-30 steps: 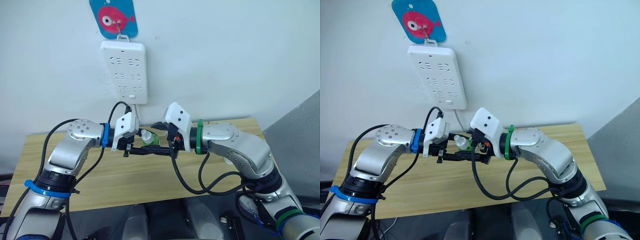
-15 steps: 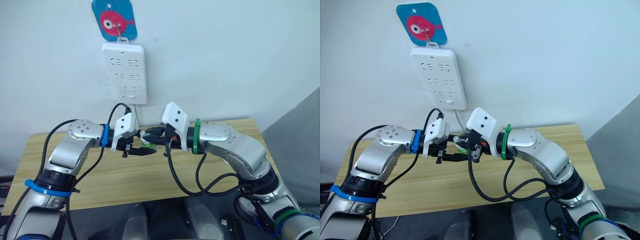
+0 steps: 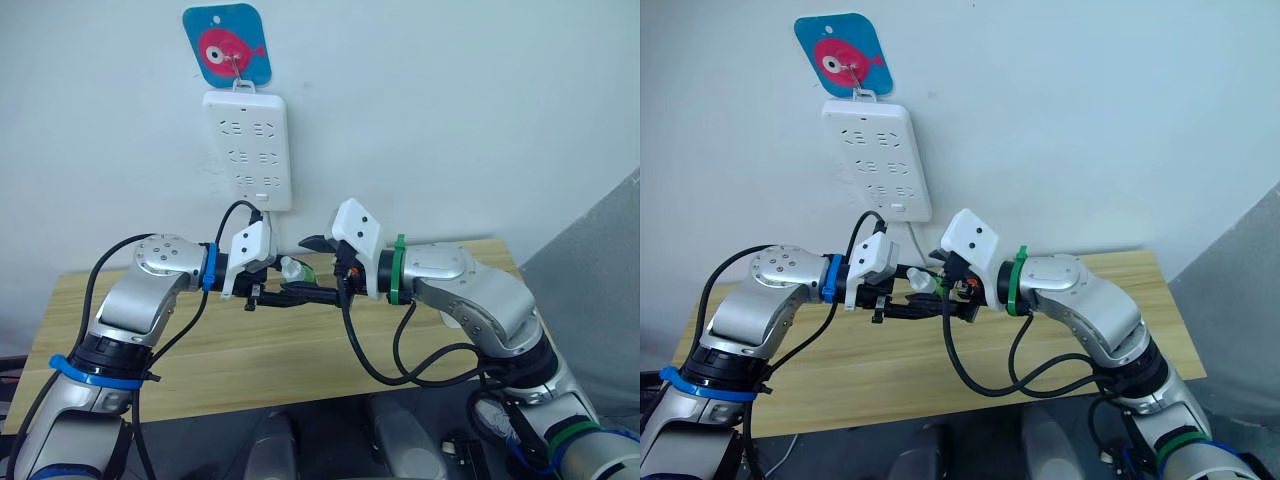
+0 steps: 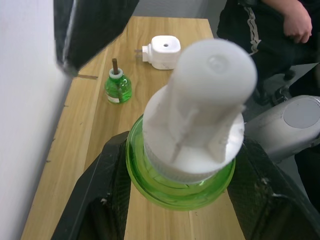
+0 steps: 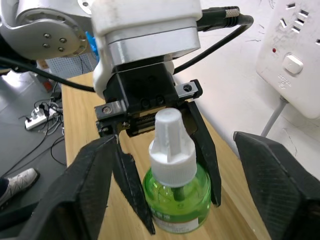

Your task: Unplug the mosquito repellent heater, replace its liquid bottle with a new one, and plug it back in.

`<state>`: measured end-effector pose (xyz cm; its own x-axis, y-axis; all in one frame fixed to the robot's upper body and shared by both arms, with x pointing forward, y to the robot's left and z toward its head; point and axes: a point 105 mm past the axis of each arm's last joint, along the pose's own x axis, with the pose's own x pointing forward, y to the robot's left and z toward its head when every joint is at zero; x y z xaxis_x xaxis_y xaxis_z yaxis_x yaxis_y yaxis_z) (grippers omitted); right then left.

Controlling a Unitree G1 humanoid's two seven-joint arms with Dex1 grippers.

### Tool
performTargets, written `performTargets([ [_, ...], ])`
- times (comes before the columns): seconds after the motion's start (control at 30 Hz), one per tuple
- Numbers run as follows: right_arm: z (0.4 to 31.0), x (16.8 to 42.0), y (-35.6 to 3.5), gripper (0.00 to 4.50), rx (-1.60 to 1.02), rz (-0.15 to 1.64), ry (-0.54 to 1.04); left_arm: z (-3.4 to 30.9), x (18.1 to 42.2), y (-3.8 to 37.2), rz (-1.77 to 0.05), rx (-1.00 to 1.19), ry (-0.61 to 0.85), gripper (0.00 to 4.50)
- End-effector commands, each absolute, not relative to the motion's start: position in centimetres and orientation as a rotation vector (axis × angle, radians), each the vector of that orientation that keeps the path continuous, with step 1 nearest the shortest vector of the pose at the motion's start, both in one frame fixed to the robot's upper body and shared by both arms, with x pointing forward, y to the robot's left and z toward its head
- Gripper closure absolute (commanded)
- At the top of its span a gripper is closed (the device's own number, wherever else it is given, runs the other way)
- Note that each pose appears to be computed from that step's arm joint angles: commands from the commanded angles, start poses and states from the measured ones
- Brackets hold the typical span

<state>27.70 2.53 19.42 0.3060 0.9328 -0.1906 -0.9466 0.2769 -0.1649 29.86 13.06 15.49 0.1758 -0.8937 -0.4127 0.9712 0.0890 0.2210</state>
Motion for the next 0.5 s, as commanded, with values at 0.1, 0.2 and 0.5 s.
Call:
performTargets([
  [0.1, 20.71, 27.26, 3.20, 0.81, -0.245, 1.280, 0.002, 16.79, 29.75, 12.64, -1.412, 0.537, 0.139, 2.25],
  [0.2, 20.63, 27.29, 3.36, 0.81, -0.237, 1.280, 0.003, 16.86, 29.77, 12.57, -1.414, 0.538, 0.138, 2.25],
  [0.5, 20.29, 27.50, 3.47, 3.62, -0.245, 1.277, 0.009, 16.96, 29.76, 12.49, -1.414, 0.537, 0.136, 2.25],
])
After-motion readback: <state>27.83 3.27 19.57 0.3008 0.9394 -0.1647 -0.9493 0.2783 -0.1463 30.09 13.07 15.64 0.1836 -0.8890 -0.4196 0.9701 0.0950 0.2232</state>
